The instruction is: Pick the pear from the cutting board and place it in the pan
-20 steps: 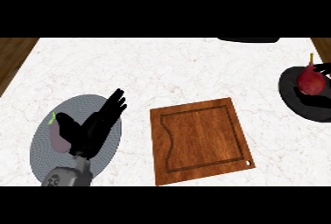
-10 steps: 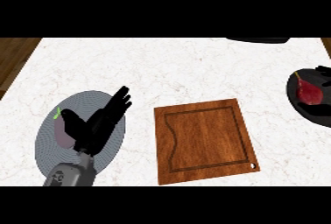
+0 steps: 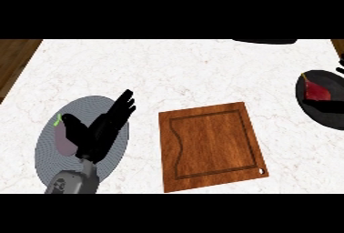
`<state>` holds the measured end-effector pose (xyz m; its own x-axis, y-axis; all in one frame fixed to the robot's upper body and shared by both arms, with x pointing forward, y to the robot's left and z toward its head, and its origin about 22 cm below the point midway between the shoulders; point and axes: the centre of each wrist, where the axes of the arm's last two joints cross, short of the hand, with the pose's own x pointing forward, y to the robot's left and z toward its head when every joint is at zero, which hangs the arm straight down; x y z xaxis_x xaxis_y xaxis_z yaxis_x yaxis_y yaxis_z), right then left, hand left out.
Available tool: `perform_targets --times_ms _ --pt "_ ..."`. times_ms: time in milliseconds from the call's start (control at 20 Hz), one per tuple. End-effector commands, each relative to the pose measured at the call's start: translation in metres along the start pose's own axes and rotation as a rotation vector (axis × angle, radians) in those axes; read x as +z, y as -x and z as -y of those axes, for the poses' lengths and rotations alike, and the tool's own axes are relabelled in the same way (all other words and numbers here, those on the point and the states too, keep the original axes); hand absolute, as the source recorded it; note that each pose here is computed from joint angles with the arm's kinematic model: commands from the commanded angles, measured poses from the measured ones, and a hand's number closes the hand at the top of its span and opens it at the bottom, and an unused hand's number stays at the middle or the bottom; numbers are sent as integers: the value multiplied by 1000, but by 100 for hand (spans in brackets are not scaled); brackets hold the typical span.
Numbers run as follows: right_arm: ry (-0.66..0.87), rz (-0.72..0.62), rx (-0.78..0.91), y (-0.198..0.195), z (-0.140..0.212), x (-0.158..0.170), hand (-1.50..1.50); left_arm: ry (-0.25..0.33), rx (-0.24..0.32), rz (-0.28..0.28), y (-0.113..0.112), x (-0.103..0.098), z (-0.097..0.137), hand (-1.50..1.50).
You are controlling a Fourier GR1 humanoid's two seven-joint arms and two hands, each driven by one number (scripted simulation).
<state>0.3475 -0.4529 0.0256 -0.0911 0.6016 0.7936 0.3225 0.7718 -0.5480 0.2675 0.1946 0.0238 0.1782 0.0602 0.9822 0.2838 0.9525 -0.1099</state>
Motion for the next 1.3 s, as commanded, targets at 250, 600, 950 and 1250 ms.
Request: perform_targets --times_ms 250,600,950,1250 --pt "-110 -73 -275 15 52 17 -150 -15 3 -3 2 4 -10 0" --pt "-226 -34 -351 29 99 43 -150 -35 3 3 0 6 -7 0" --pt "-273 -9 -370 35 115 57 -150 -46 17 16 -1 4 -6 0" --pt "-325 -19 -361 38 131 68 -150 -51 21 8 2 13 -12 0"
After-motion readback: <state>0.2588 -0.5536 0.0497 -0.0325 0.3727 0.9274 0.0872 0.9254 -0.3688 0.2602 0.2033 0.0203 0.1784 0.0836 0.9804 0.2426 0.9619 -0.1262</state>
